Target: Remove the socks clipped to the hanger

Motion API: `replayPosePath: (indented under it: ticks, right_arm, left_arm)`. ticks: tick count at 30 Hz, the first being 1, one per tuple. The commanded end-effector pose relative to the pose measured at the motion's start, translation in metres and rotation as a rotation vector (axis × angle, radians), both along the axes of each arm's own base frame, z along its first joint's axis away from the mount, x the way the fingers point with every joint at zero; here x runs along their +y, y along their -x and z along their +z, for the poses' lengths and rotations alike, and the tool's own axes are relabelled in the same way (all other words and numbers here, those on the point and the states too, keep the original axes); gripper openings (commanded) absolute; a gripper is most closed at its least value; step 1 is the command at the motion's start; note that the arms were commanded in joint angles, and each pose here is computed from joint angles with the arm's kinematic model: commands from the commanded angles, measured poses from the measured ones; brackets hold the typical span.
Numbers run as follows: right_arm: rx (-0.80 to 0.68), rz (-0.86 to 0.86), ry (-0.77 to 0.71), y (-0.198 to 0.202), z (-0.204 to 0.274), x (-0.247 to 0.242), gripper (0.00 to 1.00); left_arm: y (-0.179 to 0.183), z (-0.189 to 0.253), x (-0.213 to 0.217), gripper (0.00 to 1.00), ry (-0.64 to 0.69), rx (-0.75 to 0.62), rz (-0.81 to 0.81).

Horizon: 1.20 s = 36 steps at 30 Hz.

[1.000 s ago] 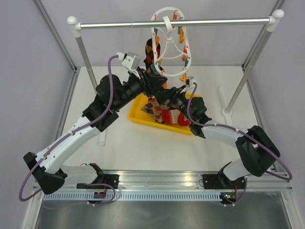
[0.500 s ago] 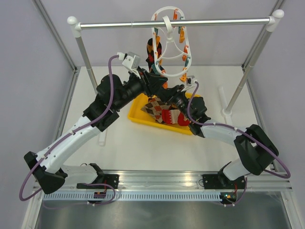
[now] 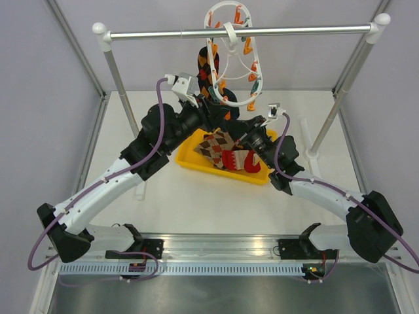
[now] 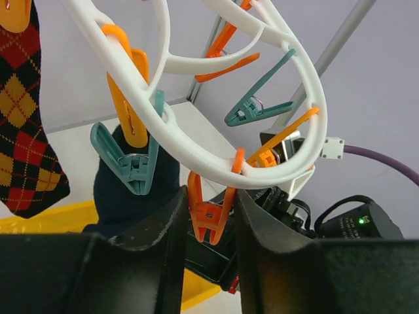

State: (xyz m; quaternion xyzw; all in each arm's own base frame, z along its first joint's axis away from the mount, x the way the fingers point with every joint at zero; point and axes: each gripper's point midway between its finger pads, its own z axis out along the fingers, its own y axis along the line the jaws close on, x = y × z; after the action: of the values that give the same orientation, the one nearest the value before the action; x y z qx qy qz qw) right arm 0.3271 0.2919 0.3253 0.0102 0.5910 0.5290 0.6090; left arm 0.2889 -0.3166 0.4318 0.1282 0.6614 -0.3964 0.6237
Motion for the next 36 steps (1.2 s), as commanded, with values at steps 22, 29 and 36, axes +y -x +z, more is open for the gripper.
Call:
replayPosePath:
  ticks: [22,29,36]
  right_arm:
    - [0.119,0.027,0.198,-0.012,-0.02,-0.04,0.02]
    - [0.13,0.07,0.205,-0.017,-0.019,-0.042,0.02]
    - [0.141,0.089,0.199,-0.02,-0.016,-0.047,0.03]
  left_arm:
    - [0.014,-0.008,0.046,0.51,-0.012,-0.036,0.149]
    - [-0.001,-0.011,0.048,0.53,-0.034,-0.053,0.217]
    - [-0.014,0.0,0.044,0.56,-0.029,-0.102,0.19]
